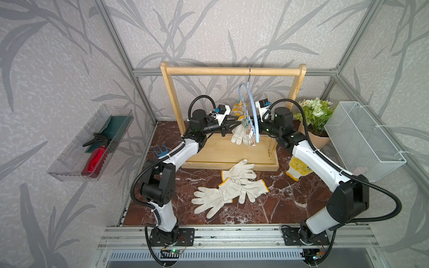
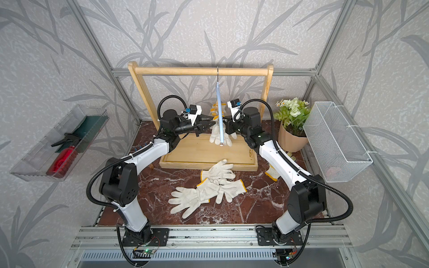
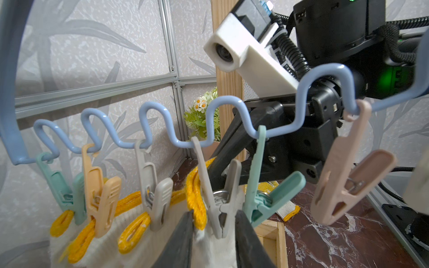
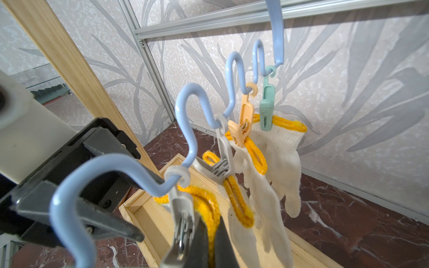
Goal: Clip the gloves onto a hanger to dry
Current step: Open the clamp at the hanger.
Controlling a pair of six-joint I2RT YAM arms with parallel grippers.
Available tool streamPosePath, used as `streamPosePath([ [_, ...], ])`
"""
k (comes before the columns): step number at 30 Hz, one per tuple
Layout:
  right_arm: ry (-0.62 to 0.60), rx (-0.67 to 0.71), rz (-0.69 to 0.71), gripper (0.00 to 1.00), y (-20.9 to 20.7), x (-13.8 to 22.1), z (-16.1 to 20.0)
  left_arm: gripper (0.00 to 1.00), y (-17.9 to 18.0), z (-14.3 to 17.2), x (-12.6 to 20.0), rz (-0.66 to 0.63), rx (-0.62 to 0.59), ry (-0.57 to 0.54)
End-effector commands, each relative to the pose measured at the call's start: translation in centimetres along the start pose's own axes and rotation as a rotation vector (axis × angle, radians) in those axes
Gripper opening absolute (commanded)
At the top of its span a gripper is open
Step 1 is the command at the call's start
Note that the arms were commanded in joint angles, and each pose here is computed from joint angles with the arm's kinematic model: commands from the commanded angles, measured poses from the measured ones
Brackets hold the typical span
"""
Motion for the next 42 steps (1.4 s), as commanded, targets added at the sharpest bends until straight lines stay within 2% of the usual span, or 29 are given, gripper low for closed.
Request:
streamPosePath([
  [1,-0.035,0.023,0.012,0.00,0.0,0.4,-1.2,0.29,-1.8,-1.7,0.2,0.016,-0.045,-0.032],
  [6,-0.036,0.026,0.010,0.00,0.0,0.3,-1.1,0.29,-0.4,-1.6,0.6,-0.168,-0.072,-0.075],
  [9,-0.032,0.025,0.010,0.00,0.0,0.2,-1.0,0.29,-0.2,-1.7,1.1,-0.230,-0.090,-0.087],
  [15,-0.035,0.027,0.015,0.00,-0.1,0.1,-0.9,0.29,-0.7,-2.0,1.8,-0.266,-0.112,-0.096],
  [23,-0.034,0.025,0.012,0.00,-0.1,0.1,-0.9,0.29,-2.9,-1.2,1.1,-0.158,-0.124,-0.053],
  [27,-0.038,0.026,0.009,0.00,0.1,0.3,-1.0,0.29,-2.7,0.2,-0.5,-0.192,-0.159,0.025],
  [42,-0.035,0.041,0.002,0.00,0.2,0.6,-0.9,0.28,-0.1,1.3,-1.7,-0.376,-0.190,0.079],
])
Point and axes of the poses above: each gripper's point midway between its finger pads, its own x axis back along the fingers, its own y axis along the line the jaws close on, z = x × y, the point moved 5 cm from there along x, back along the fingers, and after that the axes turned 15 degrees about x, right-handed, at the moved point
